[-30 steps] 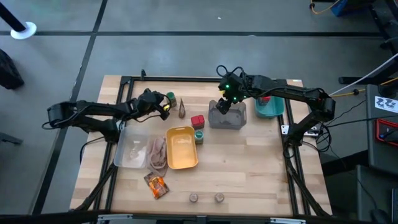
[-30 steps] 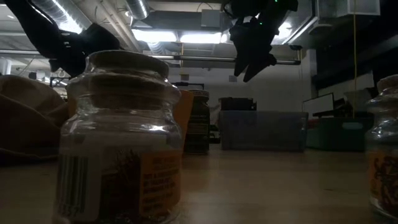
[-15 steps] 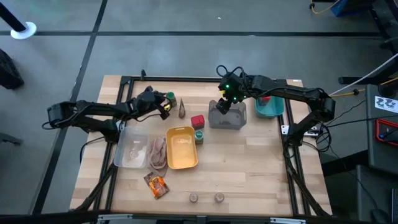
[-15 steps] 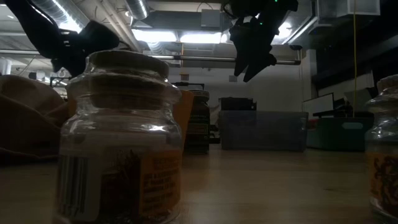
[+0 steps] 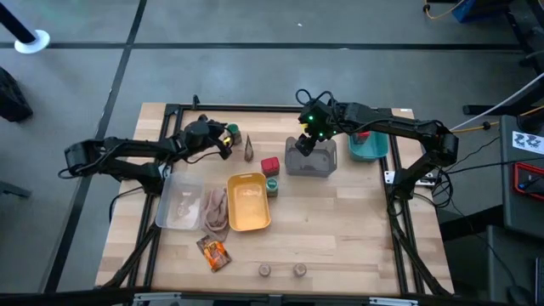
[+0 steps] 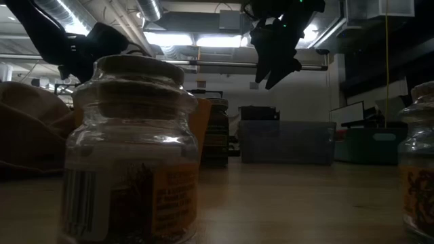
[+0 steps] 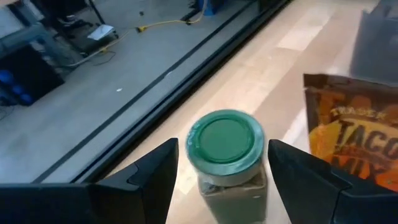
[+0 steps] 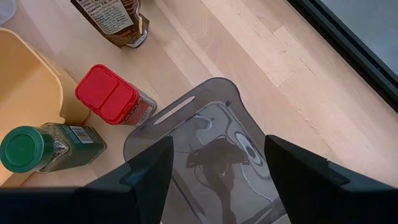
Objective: Sort spices by type
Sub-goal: Put the top green seasoning bottle into the yellow bin
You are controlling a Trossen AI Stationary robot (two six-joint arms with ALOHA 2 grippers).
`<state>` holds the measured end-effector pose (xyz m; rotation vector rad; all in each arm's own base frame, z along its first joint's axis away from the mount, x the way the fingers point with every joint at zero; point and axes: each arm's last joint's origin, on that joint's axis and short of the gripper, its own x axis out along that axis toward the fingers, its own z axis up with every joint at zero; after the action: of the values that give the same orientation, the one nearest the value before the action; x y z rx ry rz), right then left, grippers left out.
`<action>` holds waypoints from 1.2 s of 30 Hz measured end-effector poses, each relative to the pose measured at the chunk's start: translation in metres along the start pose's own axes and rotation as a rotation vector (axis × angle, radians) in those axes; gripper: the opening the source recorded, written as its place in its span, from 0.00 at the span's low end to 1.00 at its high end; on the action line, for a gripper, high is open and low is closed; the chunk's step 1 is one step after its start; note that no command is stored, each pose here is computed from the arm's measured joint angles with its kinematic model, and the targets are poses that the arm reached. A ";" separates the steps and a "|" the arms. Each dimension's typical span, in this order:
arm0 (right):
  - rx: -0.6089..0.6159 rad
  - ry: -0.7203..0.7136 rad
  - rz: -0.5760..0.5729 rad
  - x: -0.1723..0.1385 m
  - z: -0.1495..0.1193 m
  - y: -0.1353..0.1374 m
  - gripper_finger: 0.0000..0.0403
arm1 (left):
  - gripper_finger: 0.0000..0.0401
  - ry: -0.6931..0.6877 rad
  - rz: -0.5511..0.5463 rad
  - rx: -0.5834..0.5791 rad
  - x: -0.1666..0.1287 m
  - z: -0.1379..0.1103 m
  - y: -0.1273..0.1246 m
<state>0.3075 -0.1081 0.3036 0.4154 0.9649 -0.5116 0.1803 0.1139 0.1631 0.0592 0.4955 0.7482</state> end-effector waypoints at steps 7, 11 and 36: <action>0.000 0.000 0.000 0.000 0.000 0.000 0.63 | 0.58 0.018 -0.034 -0.028 0.004 -0.004 0.005; 0.000 0.000 0.000 0.000 0.000 0.000 0.63 | 0.58 0.043 -0.027 -0.009 0.008 -0.008 0.007; 0.000 0.000 0.000 0.000 0.000 0.000 0.63 | 0.44 0.010 -0.021 0.109 0.028 -0.015 0.004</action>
<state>0.3075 -0.1081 0.3036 0.4150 0.9649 -0.5115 0.1884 0.1339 0.1389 0.1517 0.5459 0.7011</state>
